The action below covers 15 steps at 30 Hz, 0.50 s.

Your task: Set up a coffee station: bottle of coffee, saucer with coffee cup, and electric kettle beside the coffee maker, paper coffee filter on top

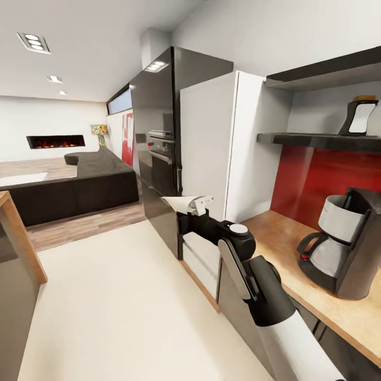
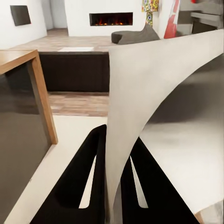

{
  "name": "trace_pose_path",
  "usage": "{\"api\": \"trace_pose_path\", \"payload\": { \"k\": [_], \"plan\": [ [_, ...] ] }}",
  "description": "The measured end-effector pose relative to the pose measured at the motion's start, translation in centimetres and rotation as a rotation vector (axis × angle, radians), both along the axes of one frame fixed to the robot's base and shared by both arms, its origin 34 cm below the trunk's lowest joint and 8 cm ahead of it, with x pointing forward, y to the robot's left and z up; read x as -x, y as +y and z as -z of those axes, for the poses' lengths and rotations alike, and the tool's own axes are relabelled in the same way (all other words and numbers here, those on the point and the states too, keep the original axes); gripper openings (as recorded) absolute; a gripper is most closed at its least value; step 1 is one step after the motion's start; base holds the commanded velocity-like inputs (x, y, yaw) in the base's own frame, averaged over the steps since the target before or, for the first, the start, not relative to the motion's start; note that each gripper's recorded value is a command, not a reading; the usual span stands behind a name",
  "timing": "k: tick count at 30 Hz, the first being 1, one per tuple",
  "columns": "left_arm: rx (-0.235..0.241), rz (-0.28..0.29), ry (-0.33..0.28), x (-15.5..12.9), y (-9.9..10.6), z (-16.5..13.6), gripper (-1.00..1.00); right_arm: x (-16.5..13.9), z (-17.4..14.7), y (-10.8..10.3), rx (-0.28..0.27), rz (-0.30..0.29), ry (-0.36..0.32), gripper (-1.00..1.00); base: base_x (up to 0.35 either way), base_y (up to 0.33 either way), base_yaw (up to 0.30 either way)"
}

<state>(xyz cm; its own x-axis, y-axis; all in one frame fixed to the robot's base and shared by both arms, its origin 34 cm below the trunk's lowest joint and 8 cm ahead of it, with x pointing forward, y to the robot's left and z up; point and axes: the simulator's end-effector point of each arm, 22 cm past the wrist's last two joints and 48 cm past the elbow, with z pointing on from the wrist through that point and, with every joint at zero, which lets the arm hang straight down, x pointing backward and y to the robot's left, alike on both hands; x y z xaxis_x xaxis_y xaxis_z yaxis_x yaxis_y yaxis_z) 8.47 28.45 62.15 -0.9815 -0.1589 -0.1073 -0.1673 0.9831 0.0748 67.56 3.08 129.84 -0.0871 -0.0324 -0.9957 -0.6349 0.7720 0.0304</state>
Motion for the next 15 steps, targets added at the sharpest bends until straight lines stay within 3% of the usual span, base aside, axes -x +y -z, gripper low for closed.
{"api": "trace_pose_path", "payload": {
  "k": [10,15],
  "plan": [
    [0.001,0.001,-0.006,-0.31,-0.11,0.02,1.0,0.12,-0.08,0.09,0.001,-0.002,-0.001,-1.0,0.0,0.002,-0.286],
    [0.0,0.002,-0.008,-0.36,-0.05,0.01,1.0,0.16,-0.16,0.06,0.0,-0.002,-0.002,-1.0,0.13,0.138,-0.299]
  ]
}}
